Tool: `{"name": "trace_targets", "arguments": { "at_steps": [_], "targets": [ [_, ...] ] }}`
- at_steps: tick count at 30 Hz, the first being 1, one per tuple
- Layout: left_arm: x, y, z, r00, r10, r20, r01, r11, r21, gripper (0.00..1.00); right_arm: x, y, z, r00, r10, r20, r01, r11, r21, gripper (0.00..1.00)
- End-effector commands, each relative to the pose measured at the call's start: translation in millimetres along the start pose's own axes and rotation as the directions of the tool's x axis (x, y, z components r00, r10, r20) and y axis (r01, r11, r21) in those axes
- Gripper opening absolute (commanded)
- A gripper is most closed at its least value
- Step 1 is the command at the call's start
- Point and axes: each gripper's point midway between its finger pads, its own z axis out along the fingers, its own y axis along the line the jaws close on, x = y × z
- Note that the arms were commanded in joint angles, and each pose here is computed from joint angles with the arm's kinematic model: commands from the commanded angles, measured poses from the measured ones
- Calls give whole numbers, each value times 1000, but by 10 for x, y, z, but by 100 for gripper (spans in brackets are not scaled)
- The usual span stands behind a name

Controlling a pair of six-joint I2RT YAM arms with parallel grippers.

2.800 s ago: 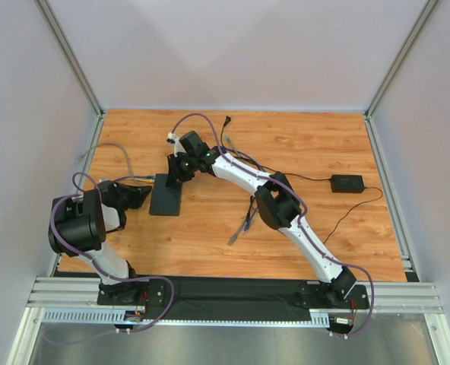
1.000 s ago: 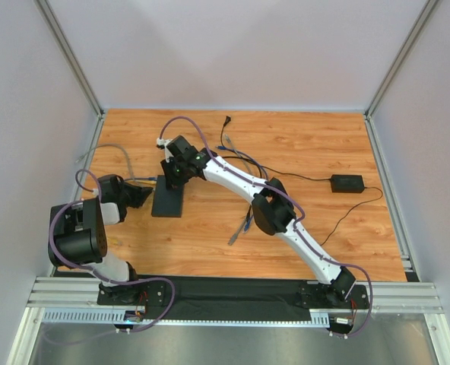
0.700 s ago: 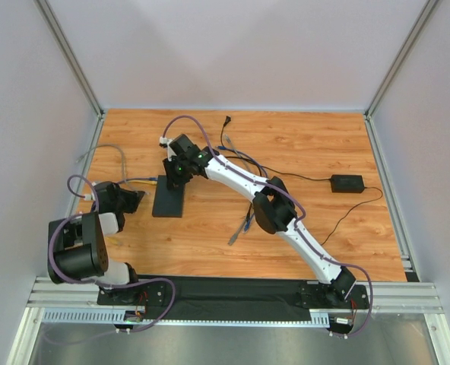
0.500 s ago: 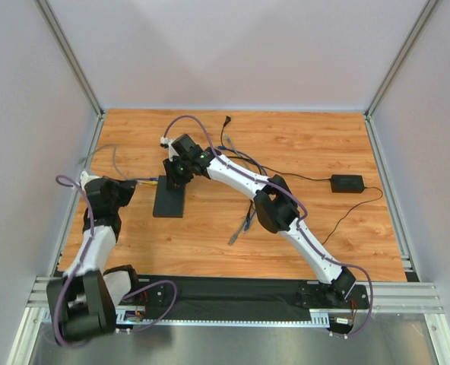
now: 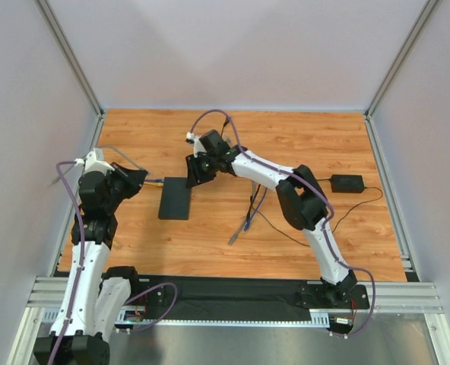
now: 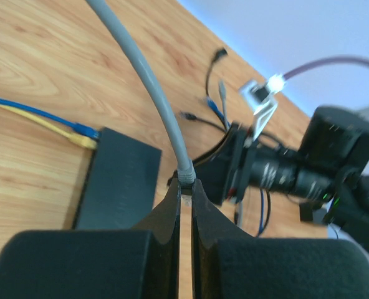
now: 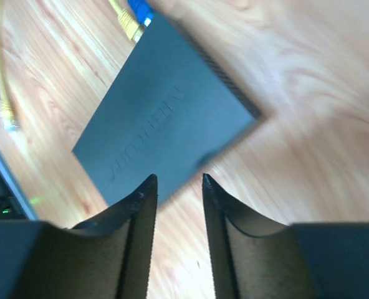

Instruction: Pull the plug from the switch port

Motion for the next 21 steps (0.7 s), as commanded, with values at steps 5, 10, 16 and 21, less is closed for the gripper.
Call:
{"name": "trace_targets", "arguments": {
  "at_steps": [5,10,16,21],
  "targets": [
    [367,-1019,64,940,254,-228,-193,946,259,0,-947,-449,-1599,909,80,408,-68,997,-42,44],
    [646,-1418,186,890,355,-287,-254,908,335,0,-812,-1174,-2305,870,91,484,-157,983,97,44],
    [1203,-1693,392,826,401,-397,-239,886,398,0,-444,-2008,-2758,815,216,537,-341,929,143,44],
    [1833,-1716,481,753,441,-488,-246,877,412,0,-347,-2263,-2964,764,278,582,-403,911,93,43]
  ]
}}
